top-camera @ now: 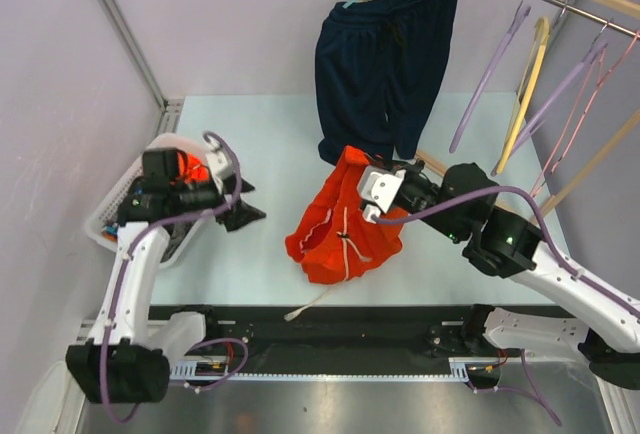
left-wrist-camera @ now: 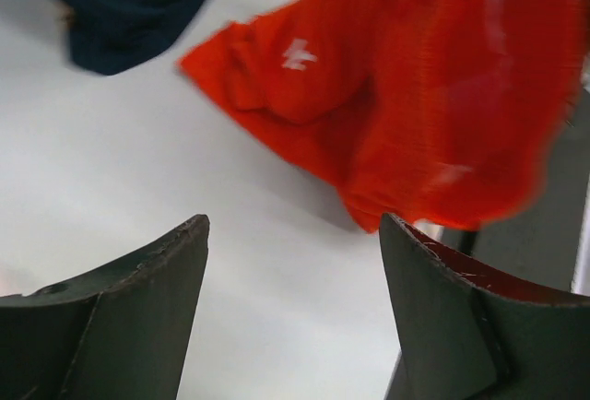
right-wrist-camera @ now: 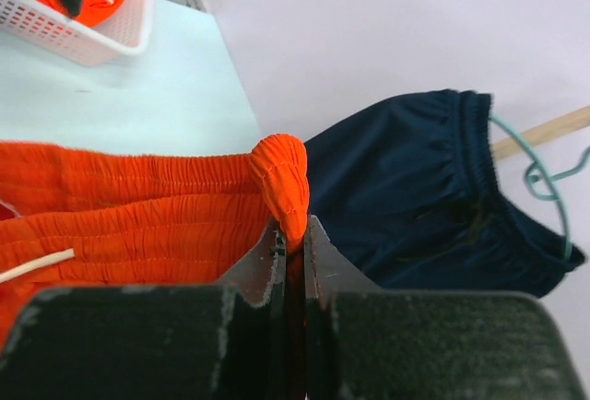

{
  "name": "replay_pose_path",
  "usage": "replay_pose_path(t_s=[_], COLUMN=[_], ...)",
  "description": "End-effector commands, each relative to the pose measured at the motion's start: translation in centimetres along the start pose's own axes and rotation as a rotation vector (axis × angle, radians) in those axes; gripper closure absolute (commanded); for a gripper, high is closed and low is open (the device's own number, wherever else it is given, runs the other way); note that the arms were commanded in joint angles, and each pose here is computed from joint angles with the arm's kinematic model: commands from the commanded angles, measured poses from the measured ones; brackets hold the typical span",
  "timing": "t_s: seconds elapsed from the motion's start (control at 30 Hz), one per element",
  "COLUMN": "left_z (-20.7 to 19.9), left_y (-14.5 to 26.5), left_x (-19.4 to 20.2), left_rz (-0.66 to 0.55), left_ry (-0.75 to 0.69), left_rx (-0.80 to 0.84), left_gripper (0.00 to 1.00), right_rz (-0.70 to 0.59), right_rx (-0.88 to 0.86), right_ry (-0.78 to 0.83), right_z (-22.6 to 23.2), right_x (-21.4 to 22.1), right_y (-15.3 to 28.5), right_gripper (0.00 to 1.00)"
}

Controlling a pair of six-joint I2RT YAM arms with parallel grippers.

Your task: Place the shorts on the hanger

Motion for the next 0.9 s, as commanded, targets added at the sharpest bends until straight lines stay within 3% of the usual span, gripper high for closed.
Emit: replay_pose_path(t_s=[0.0, 0.23, 0.37, 0.6, 0.87], left_z=[-4.7, -6.1, -5.0, -3.2, -3.9], left_y=[-1.5, -3.7, -4.8, -6.7, -8.5], left_x=[4.5, 6.1, 6.9, 8.2, 6.5], left_rz=[0.092, 0.03, 0.074, 0.11, 0.051], left_ry=[-0.145, -0.243, -0.222, -0.268, -0.303], left_rx=[0.117, 0.061, 0.064, 0.096, 0.184], left_gripper=[0.21, 0.11, 0.04, 0.0, 0.0], right_rz=[-0.067, -0.073, -0.106, -0.211, -0.297], right_rx=[0.147, 0.188, 0.183, 0.112, 0.044], right_ry=[-0.082, -0.087, -0.09, -0.06, -0.002], right_z=[-3.4, -4.2, -4.3, -3.8, -3.0], right_x=[-1.7, -1.8, -2.3, -4.1, -5.3], right_y=[-0.3, -0.9, -0.6, 1.7, 3.4], right_gripper=[1.0, 1.0, 1.0, 1.0, 1.0])
Point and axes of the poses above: each gripper's point midway between its finger pads, its own y axis back along the fingers, its own z axis along the line the jaws close on, x = y × z, the point moved 2 cm from there along y, back along the fingers, and after that the axes turned 11 degrees about y, right-handed, at the moved point
